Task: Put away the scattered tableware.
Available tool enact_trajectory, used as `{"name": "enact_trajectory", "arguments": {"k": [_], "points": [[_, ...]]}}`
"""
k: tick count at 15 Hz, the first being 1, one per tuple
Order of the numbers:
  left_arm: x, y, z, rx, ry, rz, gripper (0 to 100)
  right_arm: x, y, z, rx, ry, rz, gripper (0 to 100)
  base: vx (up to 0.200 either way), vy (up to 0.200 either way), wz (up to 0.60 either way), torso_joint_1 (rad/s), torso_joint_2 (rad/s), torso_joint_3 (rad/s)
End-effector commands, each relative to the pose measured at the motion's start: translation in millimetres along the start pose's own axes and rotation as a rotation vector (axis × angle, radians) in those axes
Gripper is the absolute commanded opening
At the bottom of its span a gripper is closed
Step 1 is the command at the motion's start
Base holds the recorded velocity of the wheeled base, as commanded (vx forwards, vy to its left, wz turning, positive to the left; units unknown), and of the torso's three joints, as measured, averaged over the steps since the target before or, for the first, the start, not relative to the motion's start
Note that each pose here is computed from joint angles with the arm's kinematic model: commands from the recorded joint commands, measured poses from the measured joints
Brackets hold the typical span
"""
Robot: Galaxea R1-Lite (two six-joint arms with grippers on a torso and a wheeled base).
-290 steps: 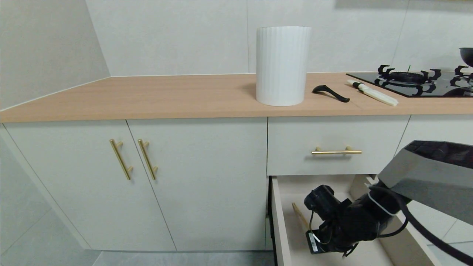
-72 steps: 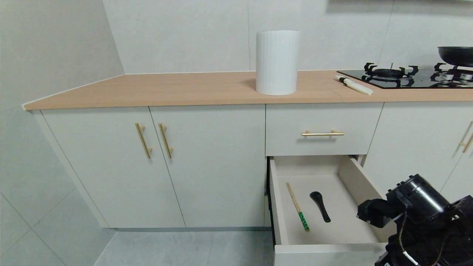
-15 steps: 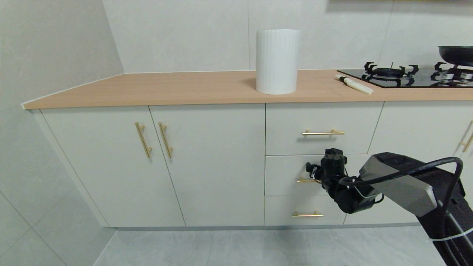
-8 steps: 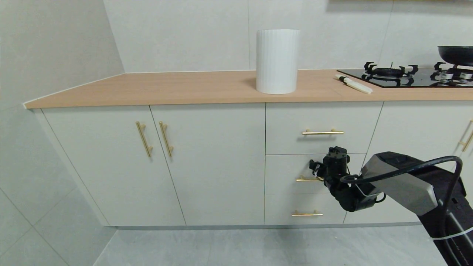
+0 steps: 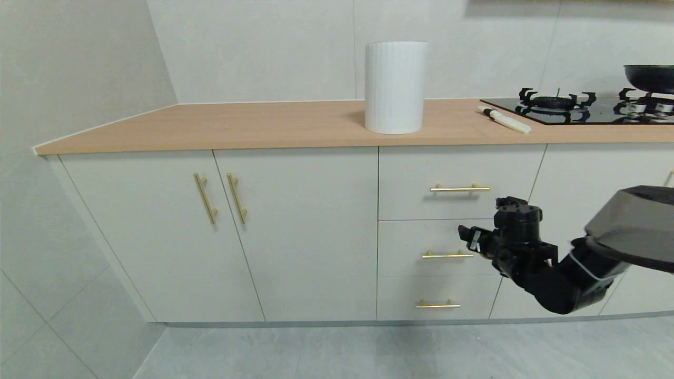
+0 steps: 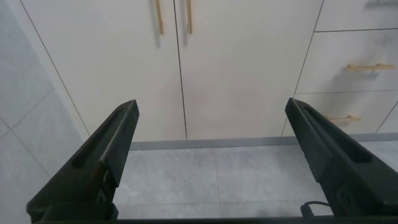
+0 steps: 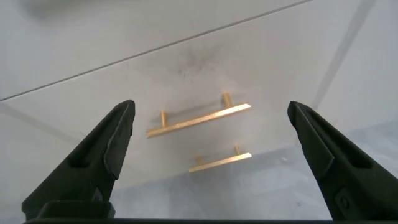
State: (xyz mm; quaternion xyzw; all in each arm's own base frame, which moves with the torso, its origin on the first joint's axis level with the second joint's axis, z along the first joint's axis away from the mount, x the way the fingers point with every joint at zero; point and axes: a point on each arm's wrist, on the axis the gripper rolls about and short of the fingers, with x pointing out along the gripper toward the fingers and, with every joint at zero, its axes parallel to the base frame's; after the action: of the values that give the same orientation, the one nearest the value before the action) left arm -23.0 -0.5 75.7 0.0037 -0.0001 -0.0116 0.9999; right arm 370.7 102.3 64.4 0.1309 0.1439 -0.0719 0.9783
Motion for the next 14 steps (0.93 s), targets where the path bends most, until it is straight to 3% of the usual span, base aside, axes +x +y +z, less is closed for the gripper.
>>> {"name": "enact_trajectory", "arguments": {"k": [1,2,4,5,7,8,9,11,14], "points": [[0,0.0,0.0,0.000,0.000,0.000,100,-113,-16,56,-0.003,-0.150,-0.007,100,0.000,0.000,0.00,0.000,0.00,0.000],[0,0.0,-0.2,0.000,0.002,0.000,100,-134,-25,62,-0.025,-0.187,-0.035,100,0.000,0.000,0.00,0.000,0.00,0.000],[0,0.0,-0.2,0.000,0.002,0.000,100,-214,-54,84,-0.060,-0.342,-0.042,100,0.000,0.000,0.00,0.000,0.00,0.000],[0,0.0,0.0,0.000,0.000,0.000,100,-230,-62,86,-0.081,-0.372,-0.041,100,0.000,0.000,0.00,0.000,0.00,0.000],[0,0.0,0.0,0.000,0.000,0.000,100,-291,-101,83,-0.199,-0.473,-0.141,100,0.000,0.000,0.00,0.000,0.00,0.000],[0,0.0,0.0,0.000,0.000,0.000,100,-302,-108,83,-0.213,-0.484,-0.174,100,0.000,0.000,0.00,0.000,0.00,0.000],[0,0.0,0.0,0.000,0.000,0.000,100,-331,-125,80,-0.208,-0.517,-0.270,100,0.000,0.000,0.00,0.000,0.00,0.000],[0,0.0,0.0,0.000,0.000,0.000,100,-369,-139,66,-0.198,-0.544,-0.319,100,0.000,0.000,0.00,0.000,0.00,0.000],[0,0.0,0.0,0.000,0.000,0.000,100,-413,-158,31,-0.200,-0.577,-0.317,100,0.000,0.000,0.00,0.000,0.00,0.000]]}}
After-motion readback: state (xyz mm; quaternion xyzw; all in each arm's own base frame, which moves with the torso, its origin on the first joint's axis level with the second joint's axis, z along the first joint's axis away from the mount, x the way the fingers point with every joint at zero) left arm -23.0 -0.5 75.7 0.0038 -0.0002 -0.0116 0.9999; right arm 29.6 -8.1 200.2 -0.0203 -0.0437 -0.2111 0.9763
